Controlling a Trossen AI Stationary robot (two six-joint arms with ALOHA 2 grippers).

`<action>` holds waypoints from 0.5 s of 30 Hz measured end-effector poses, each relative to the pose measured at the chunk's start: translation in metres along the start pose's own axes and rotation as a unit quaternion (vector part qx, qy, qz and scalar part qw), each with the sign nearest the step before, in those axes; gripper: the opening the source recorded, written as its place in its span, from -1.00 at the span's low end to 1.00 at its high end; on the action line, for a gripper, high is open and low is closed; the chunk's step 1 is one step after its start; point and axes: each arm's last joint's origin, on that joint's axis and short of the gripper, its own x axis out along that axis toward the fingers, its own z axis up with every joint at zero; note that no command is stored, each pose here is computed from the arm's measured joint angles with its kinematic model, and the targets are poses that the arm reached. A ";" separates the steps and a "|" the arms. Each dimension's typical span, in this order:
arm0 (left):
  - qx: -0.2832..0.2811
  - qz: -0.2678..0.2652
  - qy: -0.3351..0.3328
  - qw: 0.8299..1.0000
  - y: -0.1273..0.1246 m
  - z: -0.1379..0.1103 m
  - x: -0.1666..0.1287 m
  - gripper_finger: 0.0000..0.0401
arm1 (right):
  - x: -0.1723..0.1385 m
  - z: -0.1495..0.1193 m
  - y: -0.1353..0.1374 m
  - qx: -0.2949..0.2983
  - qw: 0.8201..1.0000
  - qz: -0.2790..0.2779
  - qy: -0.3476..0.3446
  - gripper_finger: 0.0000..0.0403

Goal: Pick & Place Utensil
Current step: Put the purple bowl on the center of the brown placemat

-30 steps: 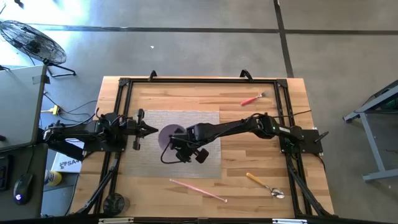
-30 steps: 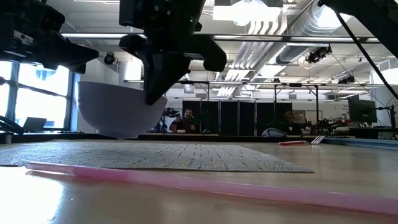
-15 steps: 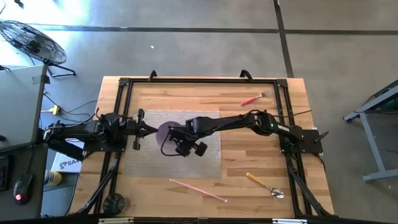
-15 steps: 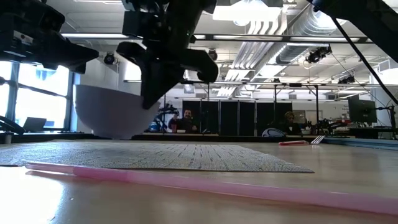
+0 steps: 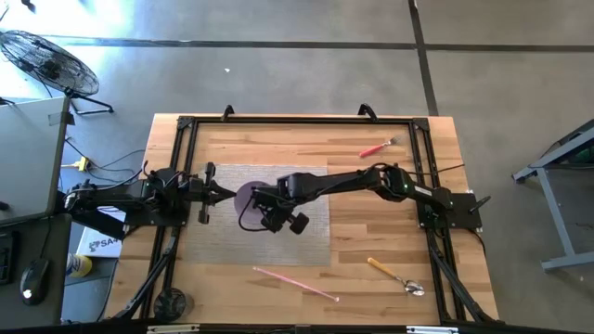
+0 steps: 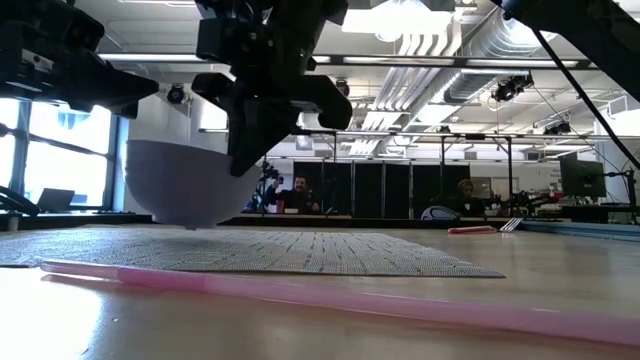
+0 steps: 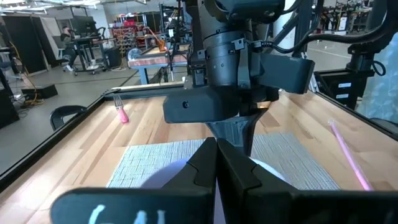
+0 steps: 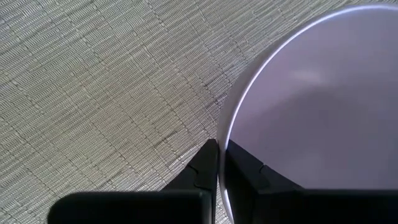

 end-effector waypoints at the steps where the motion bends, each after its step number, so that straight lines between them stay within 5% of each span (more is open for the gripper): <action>1: 0.000 0.000 0.000 1.000 0.000 0.000 0.000 -0.99 | 0.000 0.000 0.000 0.001 1.000 0.000 0.000 -0.93; 15: 0.000 0.000 0.000 1.000 0.000 0.000 0.000 -0.99 | 0.000 0.001 0.001 0.067 0.998 0.000 0.000 -0.92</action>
